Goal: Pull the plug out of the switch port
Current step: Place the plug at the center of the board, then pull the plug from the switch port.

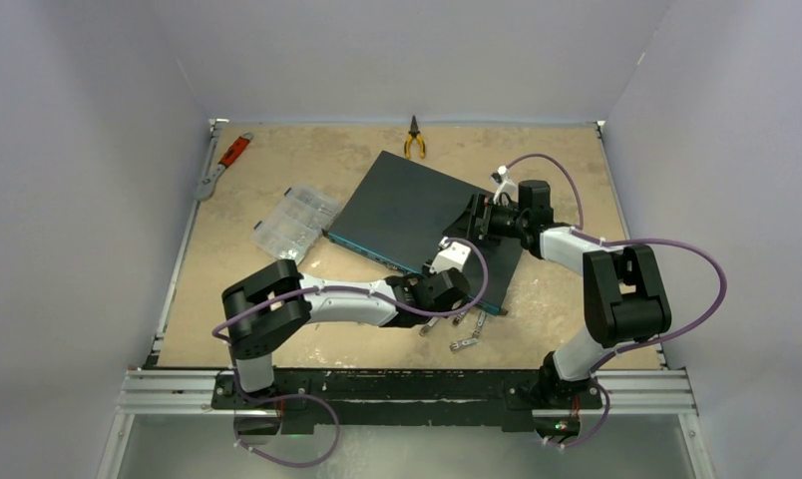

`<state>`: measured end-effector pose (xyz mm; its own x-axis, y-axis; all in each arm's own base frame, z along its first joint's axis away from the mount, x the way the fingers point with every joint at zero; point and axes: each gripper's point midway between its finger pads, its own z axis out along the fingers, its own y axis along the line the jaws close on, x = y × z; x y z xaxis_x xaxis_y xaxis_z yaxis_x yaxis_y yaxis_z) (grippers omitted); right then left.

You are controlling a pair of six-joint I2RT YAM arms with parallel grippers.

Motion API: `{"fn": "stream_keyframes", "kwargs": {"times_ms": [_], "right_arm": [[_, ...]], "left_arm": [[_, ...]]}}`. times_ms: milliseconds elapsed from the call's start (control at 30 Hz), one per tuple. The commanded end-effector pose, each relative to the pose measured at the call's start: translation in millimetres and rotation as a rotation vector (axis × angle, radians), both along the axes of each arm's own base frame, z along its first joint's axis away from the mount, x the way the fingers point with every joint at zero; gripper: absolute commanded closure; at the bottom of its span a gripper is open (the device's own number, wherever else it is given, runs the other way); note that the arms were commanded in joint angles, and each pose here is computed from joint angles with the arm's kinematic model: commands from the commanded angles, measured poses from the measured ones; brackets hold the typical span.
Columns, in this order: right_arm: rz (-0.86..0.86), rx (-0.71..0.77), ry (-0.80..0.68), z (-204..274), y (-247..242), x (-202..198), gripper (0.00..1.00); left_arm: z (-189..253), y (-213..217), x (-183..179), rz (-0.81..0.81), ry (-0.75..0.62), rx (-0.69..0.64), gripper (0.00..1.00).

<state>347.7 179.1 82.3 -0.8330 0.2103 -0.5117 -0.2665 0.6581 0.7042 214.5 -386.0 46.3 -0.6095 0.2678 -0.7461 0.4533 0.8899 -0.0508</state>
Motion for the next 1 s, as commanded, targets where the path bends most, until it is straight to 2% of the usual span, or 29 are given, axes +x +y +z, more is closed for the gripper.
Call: {"fn": "stream_keyframes", "kwargs": {"times_ms": [0, 167, 300, 967], "right_arm": [[-0.143, -0.271, 0.222, -88.5, -52.3, -27.9, 0.01], [-0.143, -0.271, 0.222, -88.2, -52.3, -27.4, 0.01], [-0.144, -0.271, 0.222, -88.0, -52.5, -27.1, 0.02], [-0.141, -0.272, 0.218, -87.5, -52.0, -25.2, 0.01]], "left_arm": [[12.2, -9.3, 12.9, 0.019, -0.023, -0.036, 0.65], [11.3, -5.2, 14.5, 0.031, -0.022, -0.023, 0.82], [13.9, -2.5, 13.4, 0.034, -0.02, -0.024, 1.0], [25.8, 25.0, -6.4, 0.037, 0.008, -0.073, 1.0]]}}
